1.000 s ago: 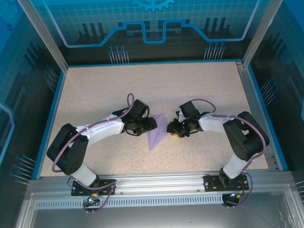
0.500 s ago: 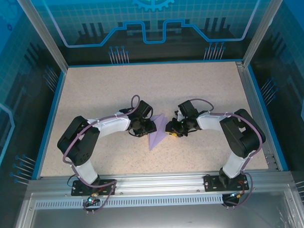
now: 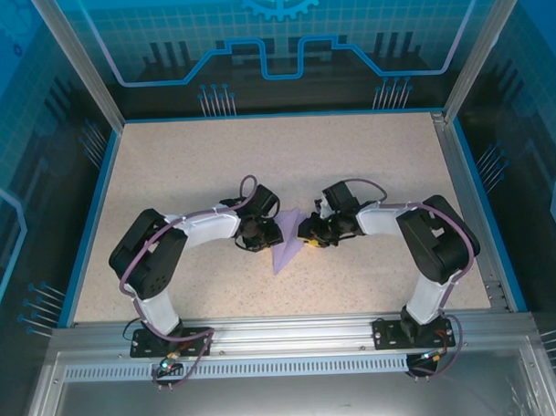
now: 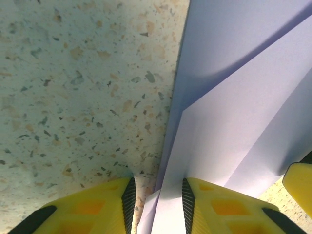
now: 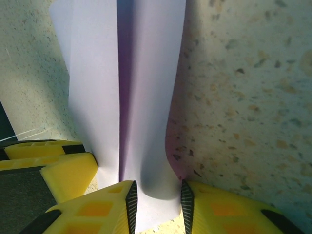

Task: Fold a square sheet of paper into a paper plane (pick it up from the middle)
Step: Turn over the paper at the center of the table, then fold the wing for the fifth time at the center of the table.

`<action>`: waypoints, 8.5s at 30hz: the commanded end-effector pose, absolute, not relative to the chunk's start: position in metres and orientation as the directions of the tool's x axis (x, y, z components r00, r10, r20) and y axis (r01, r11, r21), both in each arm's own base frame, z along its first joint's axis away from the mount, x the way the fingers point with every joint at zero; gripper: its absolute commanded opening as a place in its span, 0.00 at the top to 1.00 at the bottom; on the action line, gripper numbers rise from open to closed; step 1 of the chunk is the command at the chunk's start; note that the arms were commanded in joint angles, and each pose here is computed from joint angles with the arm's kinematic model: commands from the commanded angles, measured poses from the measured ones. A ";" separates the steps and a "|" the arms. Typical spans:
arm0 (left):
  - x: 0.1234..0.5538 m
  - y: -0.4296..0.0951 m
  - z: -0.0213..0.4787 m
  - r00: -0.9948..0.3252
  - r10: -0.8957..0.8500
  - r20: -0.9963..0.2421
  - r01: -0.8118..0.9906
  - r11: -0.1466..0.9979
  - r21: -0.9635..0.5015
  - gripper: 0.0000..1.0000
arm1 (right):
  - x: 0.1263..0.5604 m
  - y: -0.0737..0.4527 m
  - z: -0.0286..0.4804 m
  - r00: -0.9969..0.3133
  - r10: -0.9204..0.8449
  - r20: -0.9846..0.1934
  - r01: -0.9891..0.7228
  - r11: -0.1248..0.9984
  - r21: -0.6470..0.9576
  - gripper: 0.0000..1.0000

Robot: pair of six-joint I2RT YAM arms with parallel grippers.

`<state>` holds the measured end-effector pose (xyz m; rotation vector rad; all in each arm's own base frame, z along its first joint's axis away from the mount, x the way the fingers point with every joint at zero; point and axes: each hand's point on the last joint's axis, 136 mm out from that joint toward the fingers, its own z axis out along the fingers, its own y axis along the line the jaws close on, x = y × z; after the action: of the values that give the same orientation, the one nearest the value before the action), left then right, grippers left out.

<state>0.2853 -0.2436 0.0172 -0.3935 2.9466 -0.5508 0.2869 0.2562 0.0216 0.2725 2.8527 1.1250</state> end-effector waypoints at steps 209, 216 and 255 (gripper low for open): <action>0.288 -0.243 0.039 -0.860 -0.511 0.008 -0.401 0.665 -0.630 0.36 | 0.234 0.234 -0.041 -0.984 0.060 0.165 0.152 0.764 0.627 0.93; 0.295 -0.249 0.034 -0.858 -0.511 0.041 -0.405 0.625 -0.668 0.38 | 0.234 0.230 -0.046 -0.981 0.075 0.180 0.172 0.768 0.617 0.92; 0.306 -0.257 0.050 -0.858 -0.510 0.060 -0.348 0.492 -0.798 0.52 | 0.244 0.227 -0.043 -0.976 0.095 0.194 0.201 0.732 0.652 0.92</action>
<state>0.3040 -0.2495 0.0467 -0.7892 2.5602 -1.2477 0.2522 0.2643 0.0130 0.0584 2.8788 1.5236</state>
